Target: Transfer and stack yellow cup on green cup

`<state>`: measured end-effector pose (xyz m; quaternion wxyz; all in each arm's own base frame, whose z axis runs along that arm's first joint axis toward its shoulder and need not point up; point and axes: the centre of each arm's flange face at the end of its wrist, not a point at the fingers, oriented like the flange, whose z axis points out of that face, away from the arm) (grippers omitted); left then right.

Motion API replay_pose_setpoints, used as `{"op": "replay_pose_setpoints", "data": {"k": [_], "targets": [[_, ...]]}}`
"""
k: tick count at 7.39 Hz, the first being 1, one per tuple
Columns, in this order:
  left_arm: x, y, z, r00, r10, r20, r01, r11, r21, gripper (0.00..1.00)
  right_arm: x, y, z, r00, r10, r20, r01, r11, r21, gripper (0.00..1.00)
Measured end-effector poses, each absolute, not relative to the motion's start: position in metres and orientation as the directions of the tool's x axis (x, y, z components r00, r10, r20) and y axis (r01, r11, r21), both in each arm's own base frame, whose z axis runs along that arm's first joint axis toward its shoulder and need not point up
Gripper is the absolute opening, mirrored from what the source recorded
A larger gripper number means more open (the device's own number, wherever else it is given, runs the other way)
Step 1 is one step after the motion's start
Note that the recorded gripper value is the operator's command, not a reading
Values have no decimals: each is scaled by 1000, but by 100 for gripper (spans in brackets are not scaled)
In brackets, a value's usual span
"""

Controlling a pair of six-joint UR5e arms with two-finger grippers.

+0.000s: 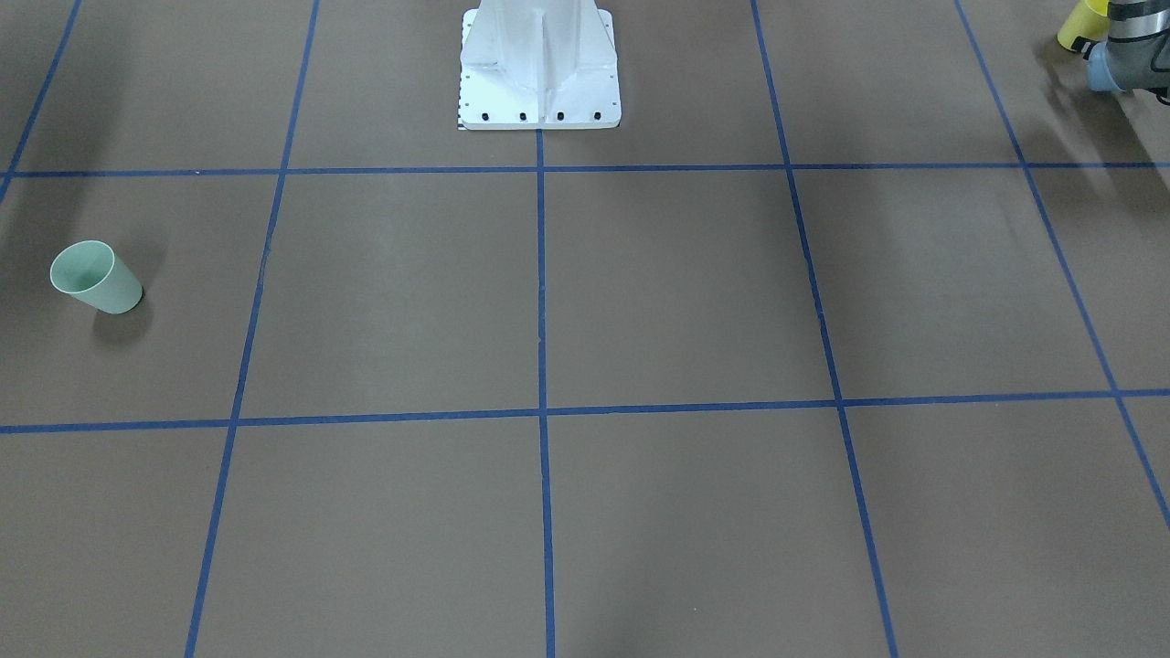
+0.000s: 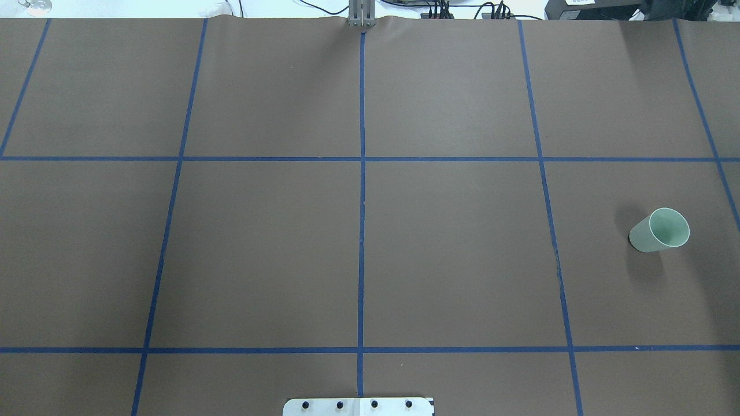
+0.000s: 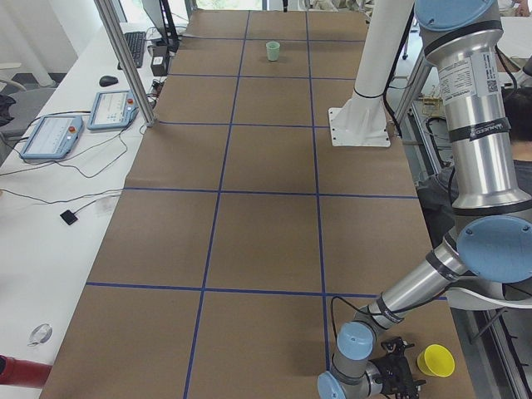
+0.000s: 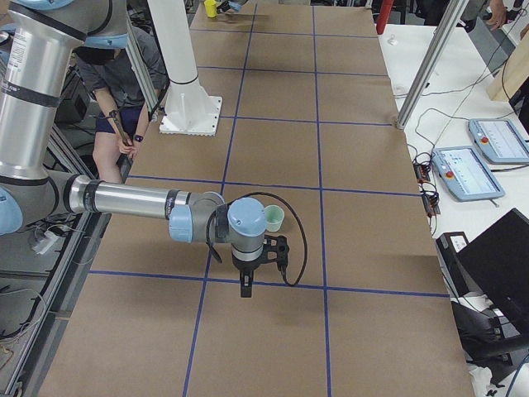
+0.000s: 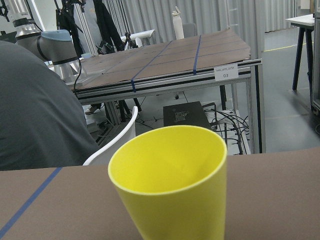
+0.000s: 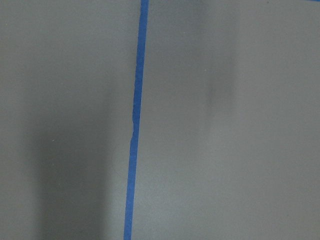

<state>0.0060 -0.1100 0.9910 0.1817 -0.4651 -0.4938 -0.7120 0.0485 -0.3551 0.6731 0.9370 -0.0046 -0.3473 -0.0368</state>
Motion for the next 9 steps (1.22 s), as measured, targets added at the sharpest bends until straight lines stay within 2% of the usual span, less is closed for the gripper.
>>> {"op": "replay_pose_setpoints", "data": {"k": [9], "targets": [[-18,-64,996,-511,258,820,697,-435,571,100,48,-355,671,751,-67,656,72,997,20,99]]}}
